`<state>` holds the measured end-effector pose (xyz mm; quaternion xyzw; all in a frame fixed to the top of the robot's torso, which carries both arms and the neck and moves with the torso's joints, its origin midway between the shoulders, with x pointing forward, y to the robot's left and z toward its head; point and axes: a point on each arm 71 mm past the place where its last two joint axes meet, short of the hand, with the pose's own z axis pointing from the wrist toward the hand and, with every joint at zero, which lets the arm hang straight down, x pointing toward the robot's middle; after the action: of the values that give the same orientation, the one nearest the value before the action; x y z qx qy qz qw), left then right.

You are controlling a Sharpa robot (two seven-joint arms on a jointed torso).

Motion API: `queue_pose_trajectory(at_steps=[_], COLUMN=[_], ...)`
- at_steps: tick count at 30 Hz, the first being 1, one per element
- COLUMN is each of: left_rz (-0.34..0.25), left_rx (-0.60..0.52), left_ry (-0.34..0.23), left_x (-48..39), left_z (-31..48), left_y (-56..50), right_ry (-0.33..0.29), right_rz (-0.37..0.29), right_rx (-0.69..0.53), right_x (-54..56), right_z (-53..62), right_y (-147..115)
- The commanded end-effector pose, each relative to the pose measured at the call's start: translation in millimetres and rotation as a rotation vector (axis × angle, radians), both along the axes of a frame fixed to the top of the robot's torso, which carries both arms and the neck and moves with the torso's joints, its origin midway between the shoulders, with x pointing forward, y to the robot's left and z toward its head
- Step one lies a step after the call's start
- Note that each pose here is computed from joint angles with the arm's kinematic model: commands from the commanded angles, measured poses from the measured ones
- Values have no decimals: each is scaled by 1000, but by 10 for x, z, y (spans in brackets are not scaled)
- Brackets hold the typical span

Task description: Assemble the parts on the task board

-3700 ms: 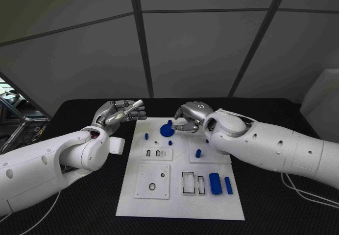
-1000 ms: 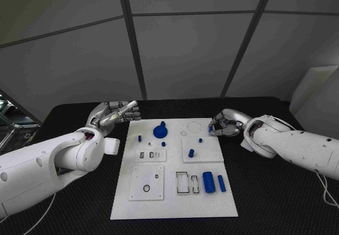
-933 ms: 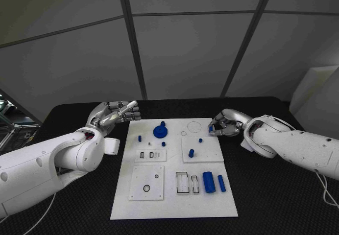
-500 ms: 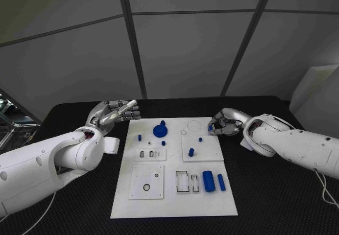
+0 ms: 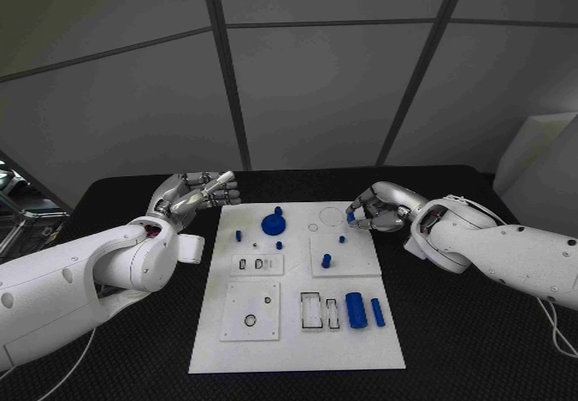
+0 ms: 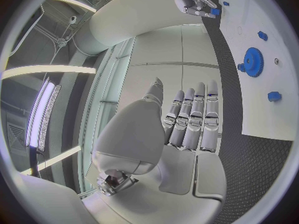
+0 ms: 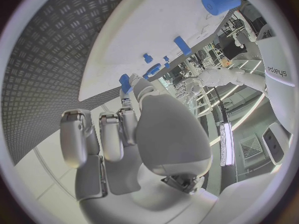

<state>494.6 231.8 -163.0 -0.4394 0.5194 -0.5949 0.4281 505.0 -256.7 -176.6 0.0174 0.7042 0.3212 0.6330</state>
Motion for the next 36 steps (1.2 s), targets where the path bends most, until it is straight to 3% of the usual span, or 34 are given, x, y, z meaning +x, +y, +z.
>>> queue_pose_trajectory(at_steps=[1, 7, 18, 28, 36], left_rz=[-15, -19, -24, -27, -28], left_rx=[-3, -5, -7, -8, -8], left_ry=[0, 0, 1, 3, 4], left_x=[-4, -6, 4, 17, 23], left_z=[11, 12, 9, 6, 4], left_y=[-15, -25, -56, -86, -99], right_ry=[-57, -75, -100, -52, -30], right_rz=[-2, 49, 116, 185, 201], right_rx=[32, 52, -17, -85, -124], right_x=[-67, -173, -218, -341, -419], right_z=[118, 197, 187, -4, -158], right_y=[185, 602, 1274, 1677, 1817])
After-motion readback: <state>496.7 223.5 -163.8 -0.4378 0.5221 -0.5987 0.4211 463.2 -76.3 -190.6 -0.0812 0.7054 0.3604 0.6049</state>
